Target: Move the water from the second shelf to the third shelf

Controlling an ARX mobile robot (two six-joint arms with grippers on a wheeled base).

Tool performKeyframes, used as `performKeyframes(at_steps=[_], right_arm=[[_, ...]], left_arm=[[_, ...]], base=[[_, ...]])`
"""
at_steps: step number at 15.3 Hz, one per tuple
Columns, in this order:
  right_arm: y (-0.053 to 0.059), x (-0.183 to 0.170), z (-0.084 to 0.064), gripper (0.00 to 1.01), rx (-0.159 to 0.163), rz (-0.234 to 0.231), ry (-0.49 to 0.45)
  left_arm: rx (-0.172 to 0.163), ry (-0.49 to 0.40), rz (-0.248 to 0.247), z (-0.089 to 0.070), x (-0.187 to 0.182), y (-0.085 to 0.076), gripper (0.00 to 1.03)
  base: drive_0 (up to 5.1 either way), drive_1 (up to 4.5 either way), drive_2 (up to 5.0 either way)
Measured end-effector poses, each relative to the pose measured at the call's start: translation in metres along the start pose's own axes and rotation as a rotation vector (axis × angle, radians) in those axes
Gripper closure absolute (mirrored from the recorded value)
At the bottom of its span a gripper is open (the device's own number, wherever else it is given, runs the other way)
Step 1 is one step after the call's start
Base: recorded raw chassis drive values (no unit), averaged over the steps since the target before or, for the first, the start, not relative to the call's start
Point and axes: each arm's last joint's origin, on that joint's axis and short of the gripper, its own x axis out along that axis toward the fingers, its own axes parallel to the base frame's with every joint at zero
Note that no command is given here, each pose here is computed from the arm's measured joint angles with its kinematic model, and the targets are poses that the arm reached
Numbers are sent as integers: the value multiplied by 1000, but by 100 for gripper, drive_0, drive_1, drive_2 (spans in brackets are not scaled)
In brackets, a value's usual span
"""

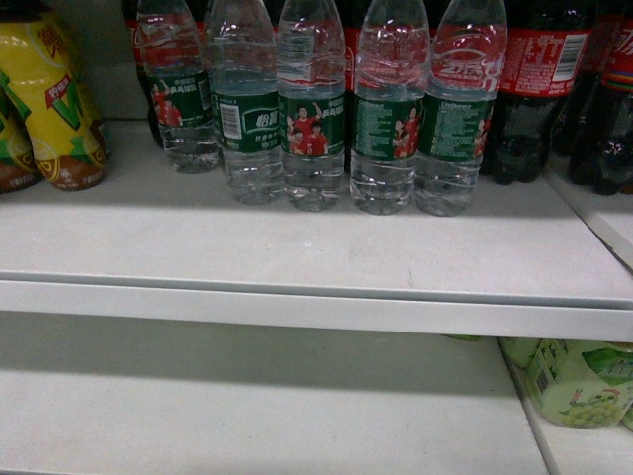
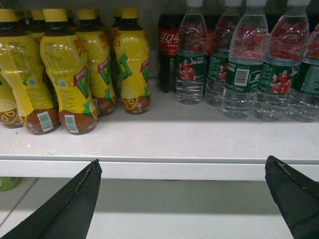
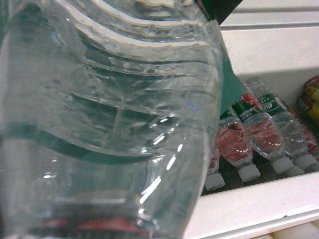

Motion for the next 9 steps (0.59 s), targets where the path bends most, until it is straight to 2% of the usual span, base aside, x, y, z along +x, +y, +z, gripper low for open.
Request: performKeyframes(at_steps=[9], right_arm=[[1,-1,2,59,3,5,-11]], left_arm=[[0,-2,0,0,0,0,5]], base=[[0,0,0]])
